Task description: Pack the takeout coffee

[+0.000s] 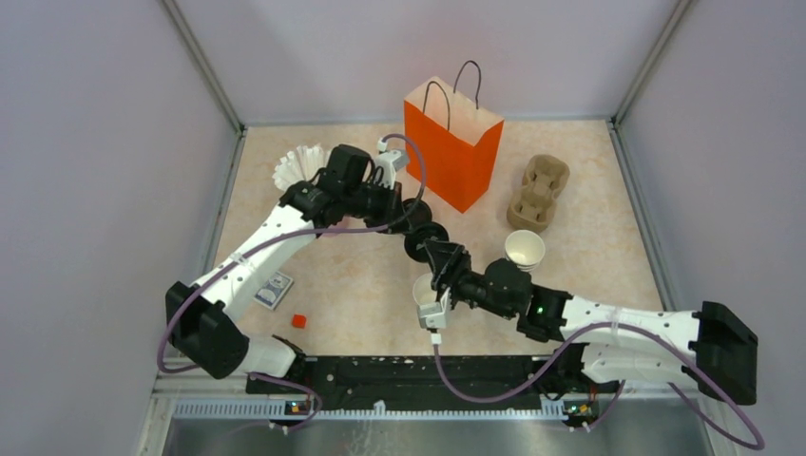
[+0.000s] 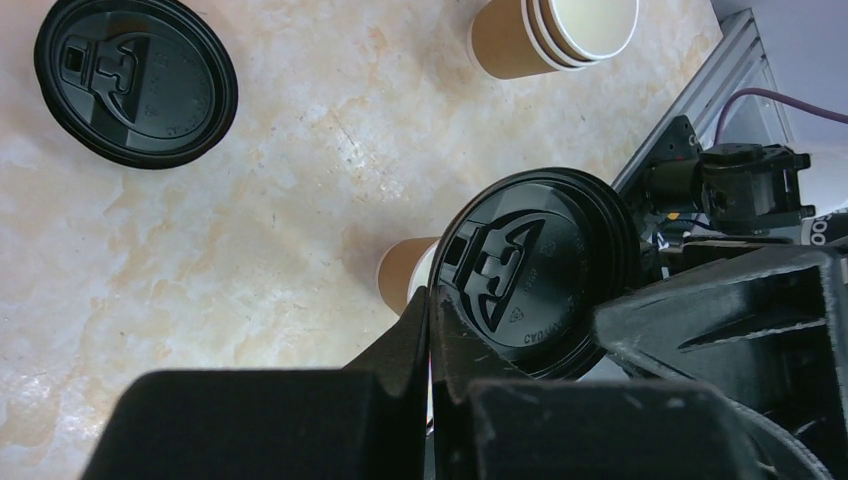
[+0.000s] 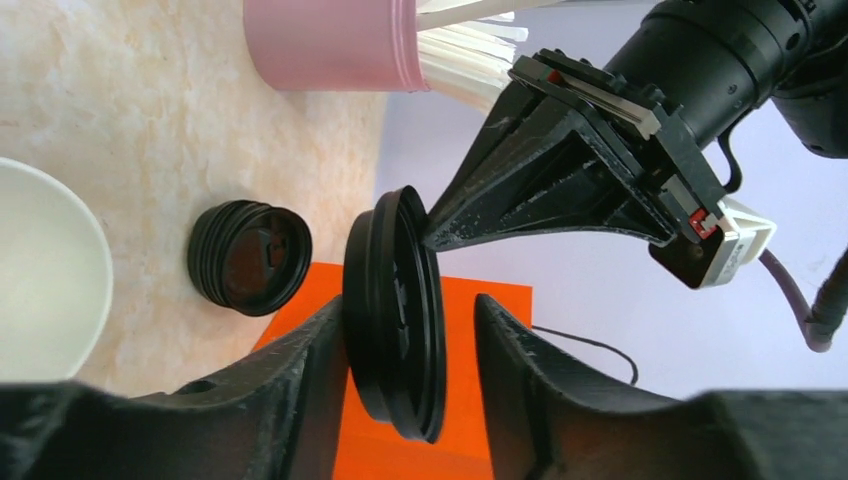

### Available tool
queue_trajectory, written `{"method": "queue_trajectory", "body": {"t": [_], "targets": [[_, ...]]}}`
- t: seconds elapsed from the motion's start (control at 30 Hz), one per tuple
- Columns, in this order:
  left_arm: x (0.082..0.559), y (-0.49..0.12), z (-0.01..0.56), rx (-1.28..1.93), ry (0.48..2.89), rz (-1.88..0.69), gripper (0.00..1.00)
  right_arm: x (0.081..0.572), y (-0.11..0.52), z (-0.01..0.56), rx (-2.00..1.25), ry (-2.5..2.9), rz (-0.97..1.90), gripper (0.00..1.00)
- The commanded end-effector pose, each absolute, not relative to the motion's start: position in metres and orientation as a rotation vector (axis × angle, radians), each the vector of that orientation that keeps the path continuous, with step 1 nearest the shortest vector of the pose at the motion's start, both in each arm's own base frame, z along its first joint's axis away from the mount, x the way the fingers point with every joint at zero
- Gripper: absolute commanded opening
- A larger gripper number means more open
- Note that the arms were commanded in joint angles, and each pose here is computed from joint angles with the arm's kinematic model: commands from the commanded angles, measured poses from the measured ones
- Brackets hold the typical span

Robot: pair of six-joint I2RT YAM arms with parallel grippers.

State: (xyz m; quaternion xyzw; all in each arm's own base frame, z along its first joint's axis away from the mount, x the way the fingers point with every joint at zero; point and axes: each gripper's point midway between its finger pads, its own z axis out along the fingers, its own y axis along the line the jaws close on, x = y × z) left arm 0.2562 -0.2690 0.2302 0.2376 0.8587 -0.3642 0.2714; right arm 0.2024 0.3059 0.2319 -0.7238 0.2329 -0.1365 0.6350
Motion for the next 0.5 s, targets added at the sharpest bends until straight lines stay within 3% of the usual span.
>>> {"method": "queue_trajectory", "body": {"t": [0.0, 0.27, 0.4, 0.47], "targets": [[0.251, -0.273, 0.246, 0.644, 2.250, -1.029, 0.00, 0.197, 0.313, 0.241, -1.615, 0.514, -0.303, 0.43], [0.251, -0.272, 0.271, 0.630, 2.163, -1.033, 0.08, 0.175, 0.316, 0.237, -1.582, 0.618, -0.056, 0.04], [0.251, -0.273, 0.290, 0.625, 2.096, -1.050, 0.40, 0.167, 0.313, 0.242, -1.514, 0.710, 0.075, 0.04], [0.251, -0.273, 0.303, 0.628, 2.044, -1.054, 0.66, 0.162, 0.312, 0.246, -1.462, 0.763, 0.162, 0.04]]}}
